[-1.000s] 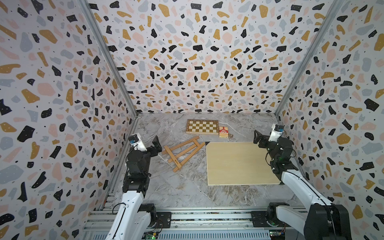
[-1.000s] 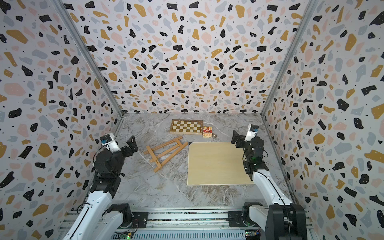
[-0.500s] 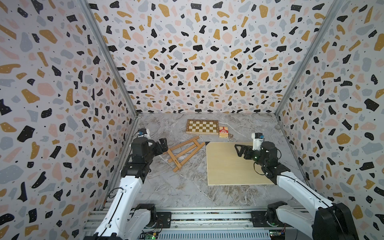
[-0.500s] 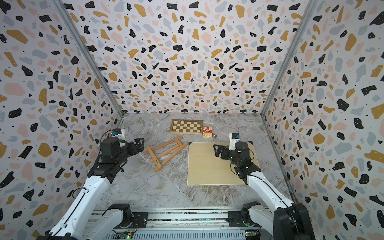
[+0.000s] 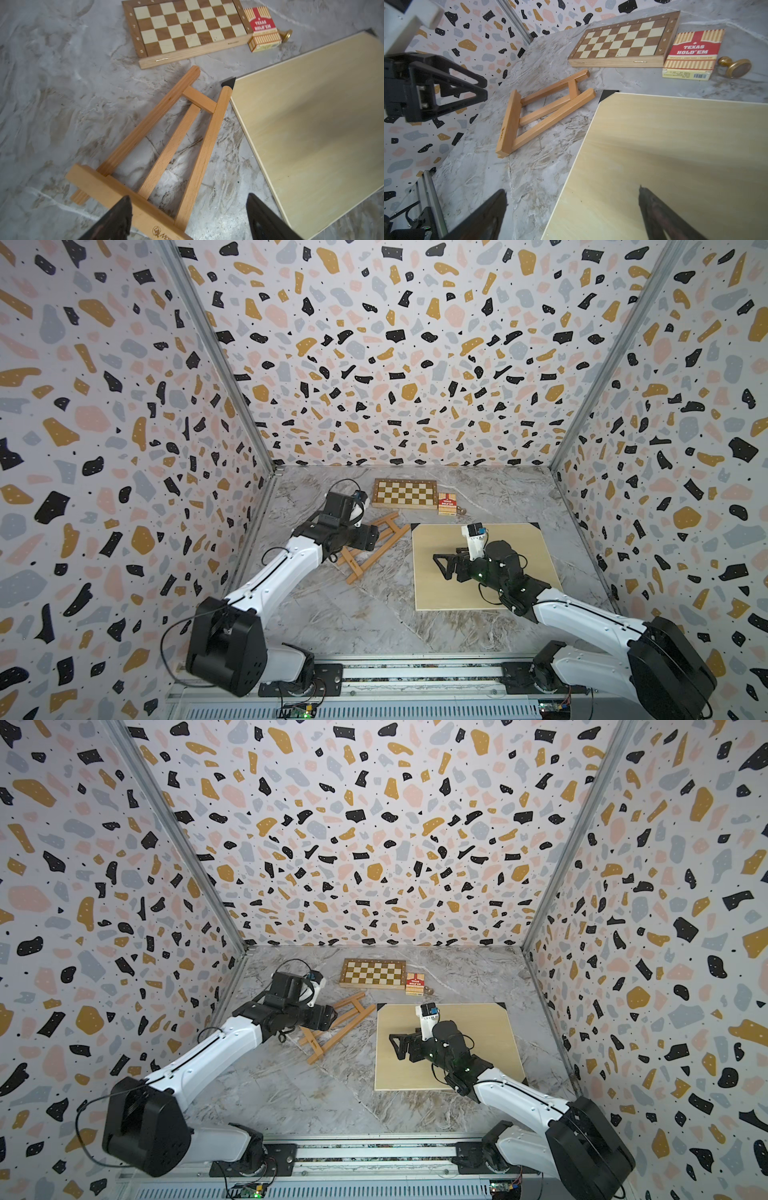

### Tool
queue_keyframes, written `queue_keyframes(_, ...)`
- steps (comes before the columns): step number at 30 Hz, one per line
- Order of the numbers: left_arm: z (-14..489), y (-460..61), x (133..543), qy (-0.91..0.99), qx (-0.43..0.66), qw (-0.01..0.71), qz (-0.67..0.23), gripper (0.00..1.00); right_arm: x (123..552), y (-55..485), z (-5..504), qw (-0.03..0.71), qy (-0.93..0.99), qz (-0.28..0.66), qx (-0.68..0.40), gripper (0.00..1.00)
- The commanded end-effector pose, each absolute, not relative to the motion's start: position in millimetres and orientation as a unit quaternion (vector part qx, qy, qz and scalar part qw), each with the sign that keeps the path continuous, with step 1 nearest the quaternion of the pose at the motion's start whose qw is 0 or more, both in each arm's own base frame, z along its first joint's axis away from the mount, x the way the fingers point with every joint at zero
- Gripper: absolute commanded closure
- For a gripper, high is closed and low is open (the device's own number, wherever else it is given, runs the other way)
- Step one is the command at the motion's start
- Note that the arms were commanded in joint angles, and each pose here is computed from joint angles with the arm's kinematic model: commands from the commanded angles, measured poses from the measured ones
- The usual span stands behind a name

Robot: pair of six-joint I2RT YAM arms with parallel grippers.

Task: Assemble the easel
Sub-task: Pick up the easel at the center of the board.

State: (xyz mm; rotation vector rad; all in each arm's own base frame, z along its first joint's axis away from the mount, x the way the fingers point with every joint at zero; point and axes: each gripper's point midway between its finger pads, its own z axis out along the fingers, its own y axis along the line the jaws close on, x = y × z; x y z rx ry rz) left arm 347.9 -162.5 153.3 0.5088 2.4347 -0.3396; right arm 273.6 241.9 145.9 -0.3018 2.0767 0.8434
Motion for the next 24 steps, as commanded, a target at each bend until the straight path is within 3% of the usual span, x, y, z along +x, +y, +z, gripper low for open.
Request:
queue_keyframes(1,132.7,-183.2,338.0,0.922,0.274,0.248,-0.114,0.21,278.3,250.4,171.0,0.447,0.812,0.352,-0.132,0.0)
queue_keyframes(7,95.3,-203.9,338.1,0.928,0.316,0.173,-0.093,0.29,280.0,246.7,173.6,0.454,0.813,0.337,-0.136,0.0)
queue_keyframes(17,51.6,-200.8,351.1,0.937,0.328,0.115,-0.041,0.33,277.0,237.0,186.5,0.48,0.801,0.334,-0.128,0.0)
queue_keyframes(24,36.2,-200.6,355.6,0.938,0.333,0.092,-0.029,0.41,279.0,233.4,188.7,0.489,0.801,0.322,-0.128,0.0)
